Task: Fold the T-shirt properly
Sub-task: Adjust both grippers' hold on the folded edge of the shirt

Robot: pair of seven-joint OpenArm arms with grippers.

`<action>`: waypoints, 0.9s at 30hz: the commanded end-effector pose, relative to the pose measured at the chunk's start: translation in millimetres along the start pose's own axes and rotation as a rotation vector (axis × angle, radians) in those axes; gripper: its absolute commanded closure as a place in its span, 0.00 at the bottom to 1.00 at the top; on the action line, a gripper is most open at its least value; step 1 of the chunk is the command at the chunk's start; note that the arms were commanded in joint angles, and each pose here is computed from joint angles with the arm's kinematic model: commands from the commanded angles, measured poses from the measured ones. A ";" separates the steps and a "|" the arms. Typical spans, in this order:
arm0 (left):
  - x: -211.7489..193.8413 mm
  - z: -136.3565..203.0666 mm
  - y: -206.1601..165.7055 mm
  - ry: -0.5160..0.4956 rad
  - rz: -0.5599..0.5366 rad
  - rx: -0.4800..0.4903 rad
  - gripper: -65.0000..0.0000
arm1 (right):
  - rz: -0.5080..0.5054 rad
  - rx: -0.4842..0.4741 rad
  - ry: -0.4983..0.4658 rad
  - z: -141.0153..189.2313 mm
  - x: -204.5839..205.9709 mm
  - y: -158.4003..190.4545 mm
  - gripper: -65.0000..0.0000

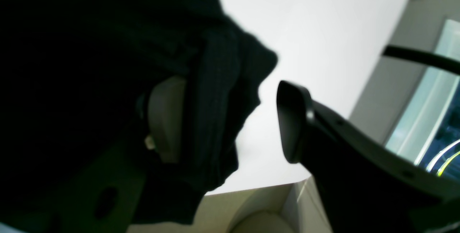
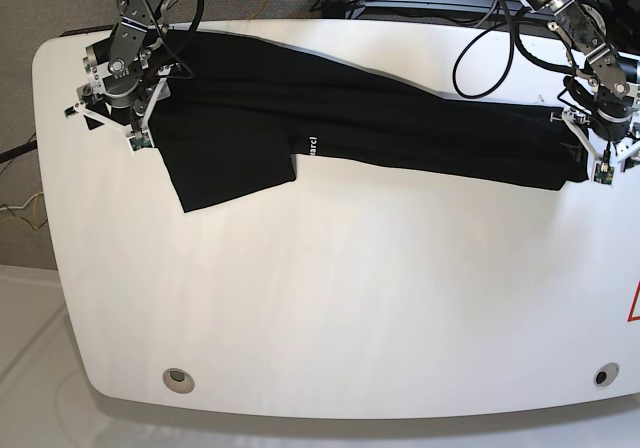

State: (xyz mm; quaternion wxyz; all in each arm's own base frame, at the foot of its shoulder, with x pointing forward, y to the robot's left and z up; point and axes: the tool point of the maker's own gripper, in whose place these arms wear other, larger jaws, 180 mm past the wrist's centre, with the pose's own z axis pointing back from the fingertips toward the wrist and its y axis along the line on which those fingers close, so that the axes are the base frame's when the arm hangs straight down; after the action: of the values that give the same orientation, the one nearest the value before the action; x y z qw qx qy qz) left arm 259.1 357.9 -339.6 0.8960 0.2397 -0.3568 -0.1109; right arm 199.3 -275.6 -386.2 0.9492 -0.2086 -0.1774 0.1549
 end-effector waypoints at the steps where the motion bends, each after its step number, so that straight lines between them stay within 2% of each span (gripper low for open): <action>1: 21.0 6.6 20.6 -0.063 -0.007 0.062 0.31 | -0.001 -0.049 -0.037 7.2 13.0 -15.4 0.42; 14: 34.6 11.5 36.8 -0.091 -0.022 0.104 0.30 | -0.007 -0.061 -0.052 9.8 18.1 -19.4 0.42; 20: 29.2 13.4 43.3 -0.081 -0.007 0.121 0.23 | -0.007 -0.060 -0.049 10.0 16.9 -18.6 0.42; 27: 26.4 13.5 43.2 -0.075 -0.006 0.120 0.22 | -0.006 -0.055 -0.039 8.8 13.4 -17.1 0.42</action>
State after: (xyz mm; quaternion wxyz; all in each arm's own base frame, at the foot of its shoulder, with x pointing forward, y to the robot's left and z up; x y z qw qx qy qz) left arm 264.4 375.1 -311.1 0.8798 0.2735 -0.3751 -0.1018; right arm 208.8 -275.6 -376.2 0.9447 -0.2150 -0.1941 0.1536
